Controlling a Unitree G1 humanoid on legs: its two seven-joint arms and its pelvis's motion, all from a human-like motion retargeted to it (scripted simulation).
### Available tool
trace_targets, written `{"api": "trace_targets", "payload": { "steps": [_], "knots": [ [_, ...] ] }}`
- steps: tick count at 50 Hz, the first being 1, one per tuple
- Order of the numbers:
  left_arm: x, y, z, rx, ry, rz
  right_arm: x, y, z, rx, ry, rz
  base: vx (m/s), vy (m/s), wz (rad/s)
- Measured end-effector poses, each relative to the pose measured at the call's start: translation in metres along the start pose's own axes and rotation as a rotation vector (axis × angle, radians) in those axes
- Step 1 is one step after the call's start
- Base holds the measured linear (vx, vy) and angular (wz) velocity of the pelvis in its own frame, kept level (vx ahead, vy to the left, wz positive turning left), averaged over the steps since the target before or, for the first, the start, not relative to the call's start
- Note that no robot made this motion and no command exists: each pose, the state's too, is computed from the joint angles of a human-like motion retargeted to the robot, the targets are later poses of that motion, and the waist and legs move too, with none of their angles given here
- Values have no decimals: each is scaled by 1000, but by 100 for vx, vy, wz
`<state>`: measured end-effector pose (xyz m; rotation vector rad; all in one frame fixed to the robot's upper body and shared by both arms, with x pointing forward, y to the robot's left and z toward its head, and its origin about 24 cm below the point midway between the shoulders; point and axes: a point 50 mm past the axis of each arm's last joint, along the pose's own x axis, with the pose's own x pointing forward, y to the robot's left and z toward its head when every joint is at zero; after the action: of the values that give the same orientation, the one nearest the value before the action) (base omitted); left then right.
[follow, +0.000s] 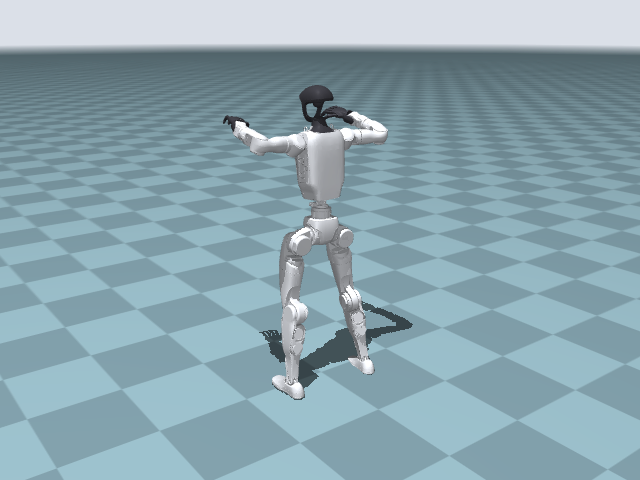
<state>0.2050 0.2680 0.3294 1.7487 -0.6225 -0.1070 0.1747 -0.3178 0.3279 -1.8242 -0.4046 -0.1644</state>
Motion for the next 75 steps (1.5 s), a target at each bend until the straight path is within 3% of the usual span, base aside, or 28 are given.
{"api": "trace_targets", "payload": {
  "steps": [13,20,25,31,35,42,45,52,54,60,65,70,75],
  "knots": [
    [-2,3,5,29,-24,148,1,40,10,81,-39,44,-3,0,6],
    [-4,10,8,58,-35,334,3,71,15,120,-6,-79,-11,1,18],
    [-4,12,11,72,-36,492,13,109,24,374,80,-162,-13,2,32],
    [-5,3,9,51,29,636,40,169,71,967,201,-188,-7,2,53],
    [-8,-15,5,21,103,658,56,204,114,1231,248,-126,1,2,59],
    [-22,-64,-15,-60,297,479,75,264,195,1446,325,174,9,0,88],
    [-31,-79,-27,-29,340,345,83,272,223,1361,193,311,14,-1,105],
    [-40,-54,-68,352,373,145,113,252,226,419,-390,359,13,-2,126],
    [-45,-37,-83,463,420,134,120,243,214,287,-435,312,12,-4,102],
    [-77,19,-131,717,676,171,140,205,158,345,-287,97,9,-5,67],
    [-129,53,-161,821,975,203,143,144,118,229,-293,-171,6,-7,3],
    [-206,56,-174,708,1332,219,127,72,99,117,-370,-435,3,-10,-35],
    [-320,39,-153,389,1865,438,97,-8,97,11,-364,-830,-5,-18,-126]
  ]
}}
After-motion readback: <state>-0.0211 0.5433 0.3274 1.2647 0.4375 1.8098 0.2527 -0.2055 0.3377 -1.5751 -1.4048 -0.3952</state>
